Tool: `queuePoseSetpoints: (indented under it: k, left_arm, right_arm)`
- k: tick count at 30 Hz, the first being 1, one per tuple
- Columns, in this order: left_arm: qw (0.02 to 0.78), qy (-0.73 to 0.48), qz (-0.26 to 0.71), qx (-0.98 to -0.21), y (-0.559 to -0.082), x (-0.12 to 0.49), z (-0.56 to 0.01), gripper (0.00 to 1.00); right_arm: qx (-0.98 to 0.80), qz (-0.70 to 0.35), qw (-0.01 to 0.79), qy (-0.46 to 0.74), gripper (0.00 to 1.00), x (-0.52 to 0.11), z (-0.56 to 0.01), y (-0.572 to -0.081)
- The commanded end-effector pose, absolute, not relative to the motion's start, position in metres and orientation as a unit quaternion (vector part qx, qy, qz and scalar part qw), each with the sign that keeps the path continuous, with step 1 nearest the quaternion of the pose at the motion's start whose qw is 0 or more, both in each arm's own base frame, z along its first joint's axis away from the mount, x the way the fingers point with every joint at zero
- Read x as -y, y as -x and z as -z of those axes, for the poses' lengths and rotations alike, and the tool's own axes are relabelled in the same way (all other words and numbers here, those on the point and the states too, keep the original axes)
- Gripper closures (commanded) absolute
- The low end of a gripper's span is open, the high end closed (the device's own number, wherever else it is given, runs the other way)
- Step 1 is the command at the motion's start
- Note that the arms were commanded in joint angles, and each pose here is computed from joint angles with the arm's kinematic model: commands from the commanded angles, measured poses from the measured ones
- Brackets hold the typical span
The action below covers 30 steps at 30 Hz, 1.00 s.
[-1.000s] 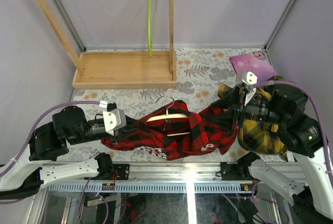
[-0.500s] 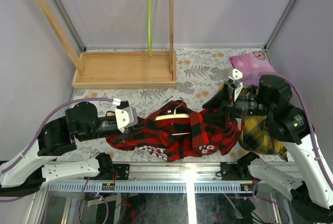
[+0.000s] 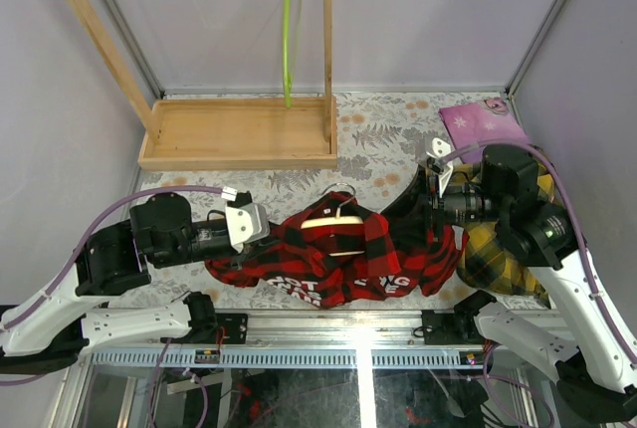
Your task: Place the shirt on the hanger
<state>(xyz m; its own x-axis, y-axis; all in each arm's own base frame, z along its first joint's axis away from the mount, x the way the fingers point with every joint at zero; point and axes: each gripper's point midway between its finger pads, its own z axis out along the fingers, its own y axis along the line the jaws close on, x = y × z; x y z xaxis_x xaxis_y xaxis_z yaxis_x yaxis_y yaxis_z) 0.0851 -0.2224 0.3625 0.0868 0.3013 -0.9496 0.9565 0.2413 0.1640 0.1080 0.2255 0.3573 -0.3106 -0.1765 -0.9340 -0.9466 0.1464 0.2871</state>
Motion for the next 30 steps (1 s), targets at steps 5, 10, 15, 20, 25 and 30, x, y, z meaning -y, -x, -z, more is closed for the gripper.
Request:
queuePoseSetpoints:
  k: [5,10,15,20,25,30]
  left_arm:
    - [0.619,-0.476,0.355,-0.515,-0.088,0.226,-0.446,1.0]
    - [0.621,-0.476,0.352,-0.513,-0.09,0.228,-0.45,1.0]
    - [0.623,-0.465,0.357,-0.517,-0.09,0.225,-0.448,0.8]
    - [0.637,-0.442,0.362,-0.517,-0.09,0.215,-0.454,0.5]
    - [0.662,-0.4,0.367,-0.517,-0.093,0.199,-0.468,0.33]
    - [0.686,-0.338,0.361,-0.535,-0.104,0.179,-0.472,0.26]
  right_arm:
    - [-0.612,-0.504,0.409,0.452,0.58,-0.23,-0.37,-0.104]
    - [-0.606,-0.505,0.414,0.454,0.8,-0.229,-0.376,-0.101]
    - [-0.595,-0.499,0.448,0.443,1.0,-0.224,-0.399,-0.098]
    - [-0.586,-0.487,0.49,0.424,1.0,-0.216,-0.432,-0.096]
    - [-0.592,-0.454,0.547,0.38,1.0,-0.205,-0.47,-0.109]
    - [-0.584,-0.43,0.597,0.343,1.0,-0.194,-0.51,-0.118]
